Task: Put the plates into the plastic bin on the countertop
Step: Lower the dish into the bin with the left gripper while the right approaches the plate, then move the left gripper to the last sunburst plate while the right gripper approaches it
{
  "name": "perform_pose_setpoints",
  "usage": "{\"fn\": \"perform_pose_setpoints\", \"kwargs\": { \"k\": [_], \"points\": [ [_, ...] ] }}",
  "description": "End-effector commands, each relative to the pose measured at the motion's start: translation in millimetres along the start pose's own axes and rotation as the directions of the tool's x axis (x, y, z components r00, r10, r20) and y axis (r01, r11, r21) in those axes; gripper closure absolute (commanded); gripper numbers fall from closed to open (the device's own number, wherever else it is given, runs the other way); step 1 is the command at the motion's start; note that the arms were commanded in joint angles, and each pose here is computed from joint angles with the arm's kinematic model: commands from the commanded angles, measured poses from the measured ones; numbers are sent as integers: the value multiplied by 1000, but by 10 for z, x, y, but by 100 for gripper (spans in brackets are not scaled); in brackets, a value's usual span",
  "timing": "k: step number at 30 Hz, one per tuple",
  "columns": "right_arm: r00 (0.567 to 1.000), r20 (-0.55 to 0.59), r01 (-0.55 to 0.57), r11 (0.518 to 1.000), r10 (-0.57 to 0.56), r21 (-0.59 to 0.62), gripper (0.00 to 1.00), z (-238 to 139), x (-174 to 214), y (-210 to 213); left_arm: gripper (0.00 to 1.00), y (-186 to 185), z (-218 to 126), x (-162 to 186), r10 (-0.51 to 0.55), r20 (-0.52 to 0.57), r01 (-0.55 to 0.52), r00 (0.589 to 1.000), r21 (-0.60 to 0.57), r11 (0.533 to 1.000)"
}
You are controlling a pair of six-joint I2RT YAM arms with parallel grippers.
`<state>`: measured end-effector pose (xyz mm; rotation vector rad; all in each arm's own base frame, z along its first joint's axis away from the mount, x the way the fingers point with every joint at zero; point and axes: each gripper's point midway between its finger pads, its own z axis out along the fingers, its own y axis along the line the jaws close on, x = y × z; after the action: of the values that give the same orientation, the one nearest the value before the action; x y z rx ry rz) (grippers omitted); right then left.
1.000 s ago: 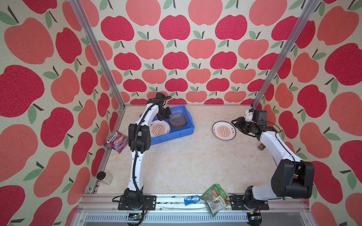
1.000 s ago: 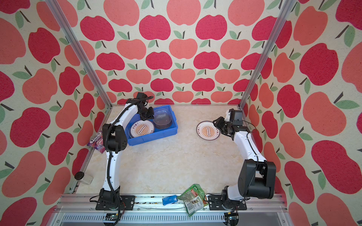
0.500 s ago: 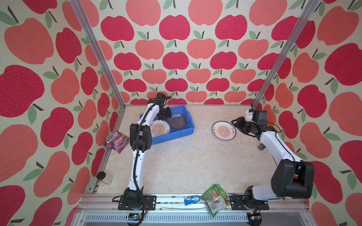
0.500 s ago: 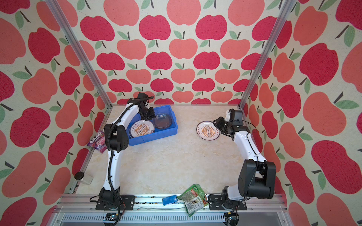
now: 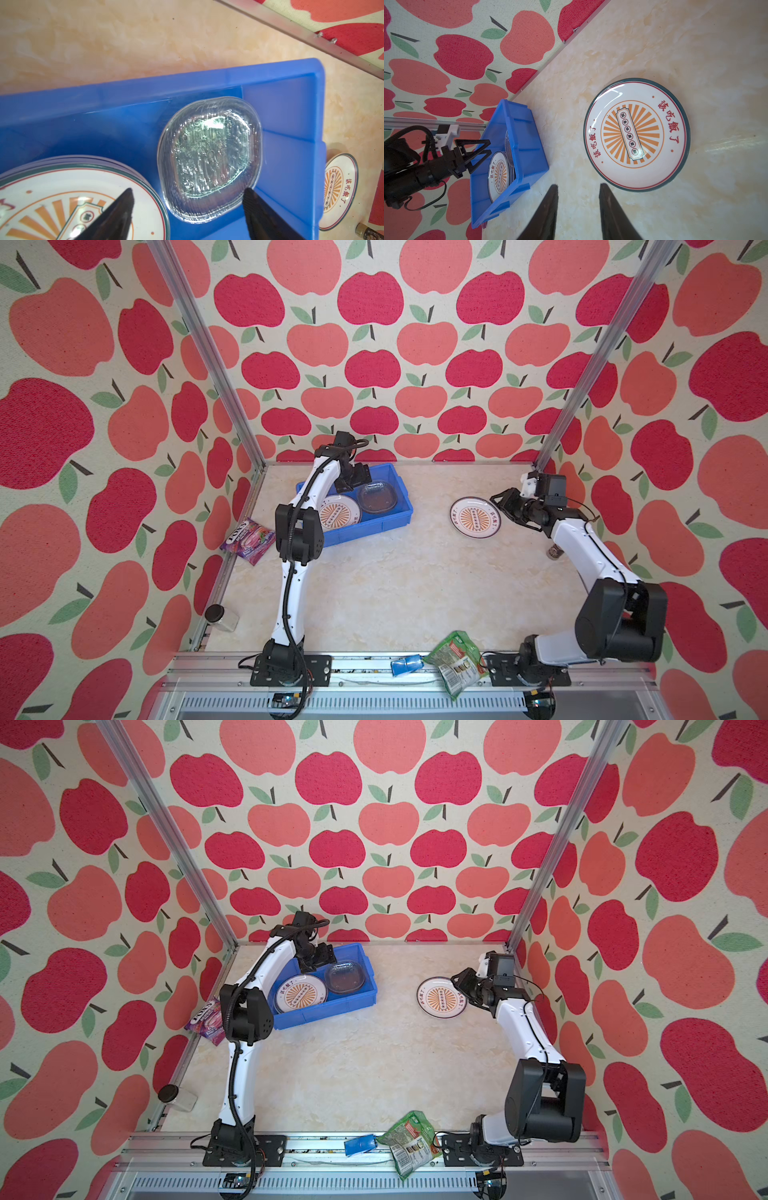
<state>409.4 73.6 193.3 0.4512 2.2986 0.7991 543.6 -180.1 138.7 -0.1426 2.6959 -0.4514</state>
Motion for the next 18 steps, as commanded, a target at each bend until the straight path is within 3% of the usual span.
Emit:
{"fn": "perform_pose_setpoints", "kwargs": {
  "k": [1,6,9,13,18],
  "points": [
    [999,19,27,999,-26,-17,64,-113,-24,86,1,-764,-739,-218,175,208,-190,962,56,980],
    [1000,5,20,1000,-20,11,63,-163,149,-66,1,-1477,-978,-42,247,264,-289,932,133,948],
    [1000,-2,1,1000,-1,15,63,-187,241,-154,1,-1925,-970,143,257,260,-325,931,269,907],
    [998,-9,-62,998,62,11,63,-206,323,-311,1,-2318,-763,410,289,220,-354,932,371,858],
    [982,11,-191,982,191,3,63,-226,413,-670,1,-2477,-333,691,314,143,-345,939,401,849]
  ]
}}
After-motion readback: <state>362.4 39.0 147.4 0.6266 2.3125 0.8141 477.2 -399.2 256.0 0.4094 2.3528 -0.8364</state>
